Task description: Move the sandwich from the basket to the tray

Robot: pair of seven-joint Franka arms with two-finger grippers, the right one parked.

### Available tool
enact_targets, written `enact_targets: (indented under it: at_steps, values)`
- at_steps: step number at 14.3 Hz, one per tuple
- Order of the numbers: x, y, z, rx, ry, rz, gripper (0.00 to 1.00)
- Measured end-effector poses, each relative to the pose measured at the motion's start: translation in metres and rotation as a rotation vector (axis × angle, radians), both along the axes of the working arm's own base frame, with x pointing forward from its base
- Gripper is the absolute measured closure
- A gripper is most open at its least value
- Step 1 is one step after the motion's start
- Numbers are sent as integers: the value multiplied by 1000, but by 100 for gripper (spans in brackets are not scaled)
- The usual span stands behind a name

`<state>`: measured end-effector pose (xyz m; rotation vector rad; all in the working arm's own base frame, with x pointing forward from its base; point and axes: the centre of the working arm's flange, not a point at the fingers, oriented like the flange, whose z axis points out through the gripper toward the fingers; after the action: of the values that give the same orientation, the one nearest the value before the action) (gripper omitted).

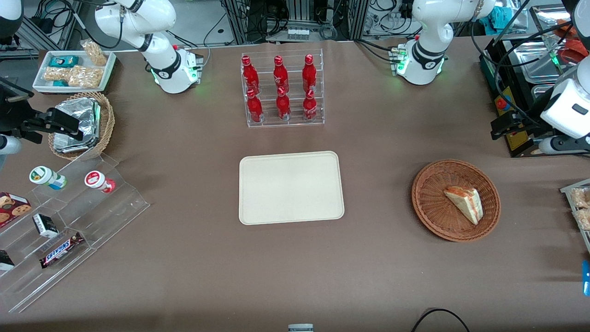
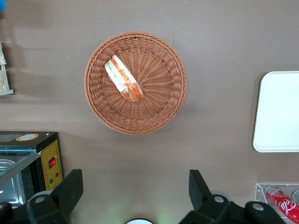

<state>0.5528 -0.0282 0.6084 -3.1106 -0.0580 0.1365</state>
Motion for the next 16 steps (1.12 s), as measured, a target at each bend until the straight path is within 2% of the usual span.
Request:
enact_targets:
  at_steps: [6, 9, 11, 14, 16]
  values:
    - [2, 0, -18, 1, 18, -1, 0]
    - [6, 2, -54, 5, 57, 1, 0]
    - [14, 11, -83, 5, 67, 15, 0]
    - [22, 32, -138, 0, 54, 44, 0]
    - [22, 40, -175, -3, 29, 52, 0]
